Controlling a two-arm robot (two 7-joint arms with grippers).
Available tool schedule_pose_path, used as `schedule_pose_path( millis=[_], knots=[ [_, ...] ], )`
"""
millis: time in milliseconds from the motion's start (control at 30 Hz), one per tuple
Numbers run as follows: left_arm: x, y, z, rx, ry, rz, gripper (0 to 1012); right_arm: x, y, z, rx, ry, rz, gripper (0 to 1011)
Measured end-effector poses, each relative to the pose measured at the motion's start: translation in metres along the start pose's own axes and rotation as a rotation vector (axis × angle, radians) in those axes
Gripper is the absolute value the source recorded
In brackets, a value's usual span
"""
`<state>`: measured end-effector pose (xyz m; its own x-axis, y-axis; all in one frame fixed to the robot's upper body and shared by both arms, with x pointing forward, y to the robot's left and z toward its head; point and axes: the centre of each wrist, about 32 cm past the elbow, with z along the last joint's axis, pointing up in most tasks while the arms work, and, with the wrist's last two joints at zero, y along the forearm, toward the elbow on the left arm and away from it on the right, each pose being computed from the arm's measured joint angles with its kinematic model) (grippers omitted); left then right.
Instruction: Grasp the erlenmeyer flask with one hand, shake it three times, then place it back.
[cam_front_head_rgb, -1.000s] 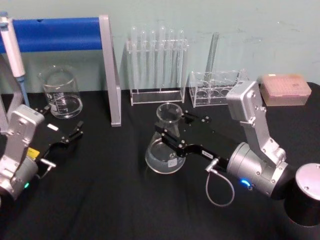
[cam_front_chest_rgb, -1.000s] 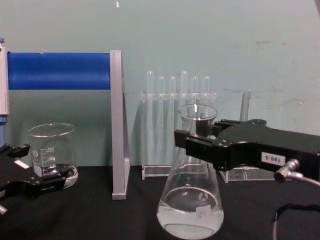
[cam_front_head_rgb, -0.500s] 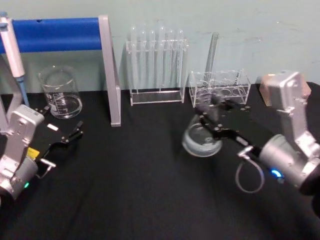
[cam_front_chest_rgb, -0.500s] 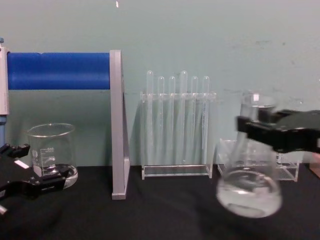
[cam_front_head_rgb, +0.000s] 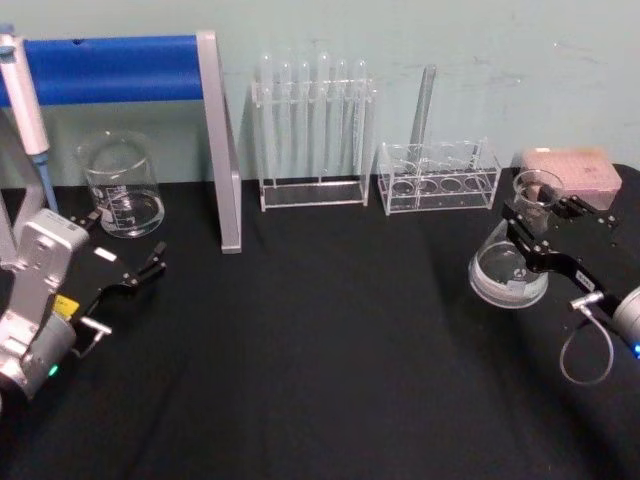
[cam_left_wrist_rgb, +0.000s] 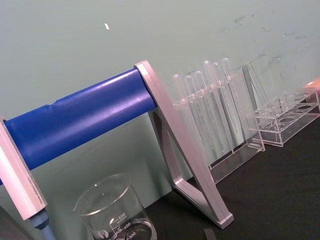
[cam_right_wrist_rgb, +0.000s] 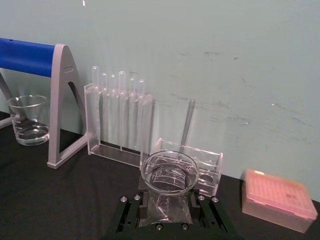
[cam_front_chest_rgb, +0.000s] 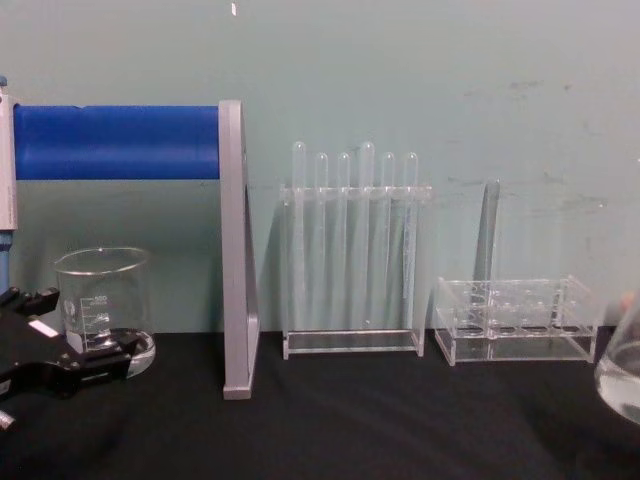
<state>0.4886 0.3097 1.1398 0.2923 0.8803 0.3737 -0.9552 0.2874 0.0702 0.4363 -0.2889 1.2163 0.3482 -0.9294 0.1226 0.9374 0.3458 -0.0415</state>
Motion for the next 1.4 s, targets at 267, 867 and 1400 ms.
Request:
schedule_pose_path(
  millis=[267,867,1400],
  knots=[
    [0.0,0.0,0.0,0.0,0.0,0.0,1001,-0.006,0.007,0.0,0.002,0.001,0.052,449],
    [0.0,0.0,0.0,0.0,0.0,0.0,1001,-0.069,0.06,0.008,0.055,-0.013,0.484,449],
    [0.0,0.0,0.0,0.0,0.0,0.0,1001,-0.053,0.049,0.006,0.055,0.002,0.379,449]
  ],
)
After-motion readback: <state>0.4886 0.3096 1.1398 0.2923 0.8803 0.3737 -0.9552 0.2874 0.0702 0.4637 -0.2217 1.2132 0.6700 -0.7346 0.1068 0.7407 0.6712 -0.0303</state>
